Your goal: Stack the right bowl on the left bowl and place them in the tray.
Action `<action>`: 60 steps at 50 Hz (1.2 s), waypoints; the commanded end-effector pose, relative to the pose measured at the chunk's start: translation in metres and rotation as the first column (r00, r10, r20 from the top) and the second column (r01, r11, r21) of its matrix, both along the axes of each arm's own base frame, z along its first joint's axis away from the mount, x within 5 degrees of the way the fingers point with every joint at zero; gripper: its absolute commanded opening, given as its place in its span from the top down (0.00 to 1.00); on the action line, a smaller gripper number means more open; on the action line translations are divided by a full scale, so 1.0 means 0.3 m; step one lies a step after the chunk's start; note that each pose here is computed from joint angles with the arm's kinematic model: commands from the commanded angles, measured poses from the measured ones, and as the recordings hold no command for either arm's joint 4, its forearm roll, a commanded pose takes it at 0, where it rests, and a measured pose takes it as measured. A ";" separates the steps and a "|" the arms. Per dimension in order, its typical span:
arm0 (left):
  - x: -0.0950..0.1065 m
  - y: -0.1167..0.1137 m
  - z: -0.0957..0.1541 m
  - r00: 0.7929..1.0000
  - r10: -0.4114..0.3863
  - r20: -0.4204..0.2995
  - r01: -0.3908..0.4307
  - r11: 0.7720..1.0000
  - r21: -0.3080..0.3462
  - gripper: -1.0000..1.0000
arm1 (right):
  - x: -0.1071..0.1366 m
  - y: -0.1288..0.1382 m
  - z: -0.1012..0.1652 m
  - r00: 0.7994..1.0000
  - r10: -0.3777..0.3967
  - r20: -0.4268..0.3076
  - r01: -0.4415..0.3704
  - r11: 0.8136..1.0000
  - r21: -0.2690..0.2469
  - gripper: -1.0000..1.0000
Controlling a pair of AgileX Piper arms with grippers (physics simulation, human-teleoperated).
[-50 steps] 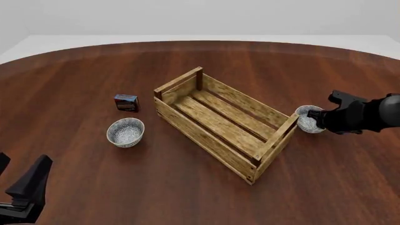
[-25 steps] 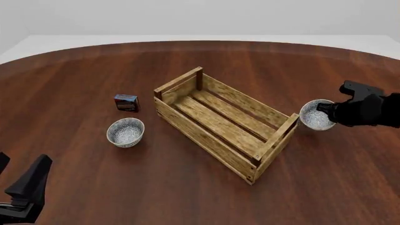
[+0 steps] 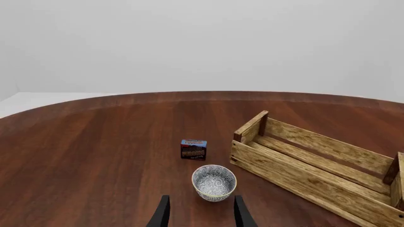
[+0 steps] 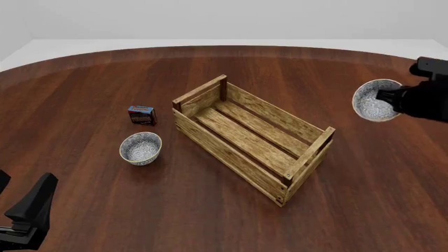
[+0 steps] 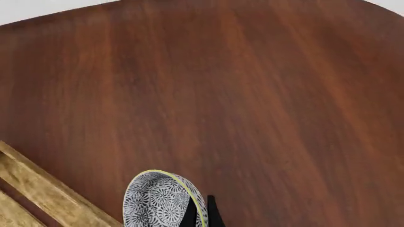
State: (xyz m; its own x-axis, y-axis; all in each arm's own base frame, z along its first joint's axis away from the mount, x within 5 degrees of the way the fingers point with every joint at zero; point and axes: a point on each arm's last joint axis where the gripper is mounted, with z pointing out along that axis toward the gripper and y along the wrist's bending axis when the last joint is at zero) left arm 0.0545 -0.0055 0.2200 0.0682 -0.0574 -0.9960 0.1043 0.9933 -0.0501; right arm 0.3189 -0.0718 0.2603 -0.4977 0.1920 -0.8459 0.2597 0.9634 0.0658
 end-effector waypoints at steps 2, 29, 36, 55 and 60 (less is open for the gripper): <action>0.000 -0.001 -0.003 1.000 -0.004 -0.006 0.004 1.000 0.003 0.00 | -0.112 0.102 0.157 0.986 0.081 0.148 -0.076 0.997 -0.033 1.00; -0.003 0.000 0.011 1.000 0.001 -0.004 -0.001 1.000 0.019 0.00 | -0.299 0.312 0.289 0.898 0.282 0.337 -0.290 0.957 -0.028 1.00; -0.006 0.000 0.025 1.000 -0.002 0.001 0.002 1.000 0.018 0.00 | -0.345 0.361 0.318 0.858 0.343 0.382 -0.357 0.933 -0.038 1.00; -0.007 0.001 0.031 1.000 0.001 -0.001 -0.001 1.000 0.009 0.00 | -0.339 0.447 0.308 0.795 0.430 0.429 -0.456 0.889 -0.045 1.00; -0.008 -0.003 0.036 1.000 -0.021 0.008 0.020 1.000 0.021 0.00 | -0.331 0.471 0.297 0.782 0.453 0.428 -0.480 0.876 -0.050 1.00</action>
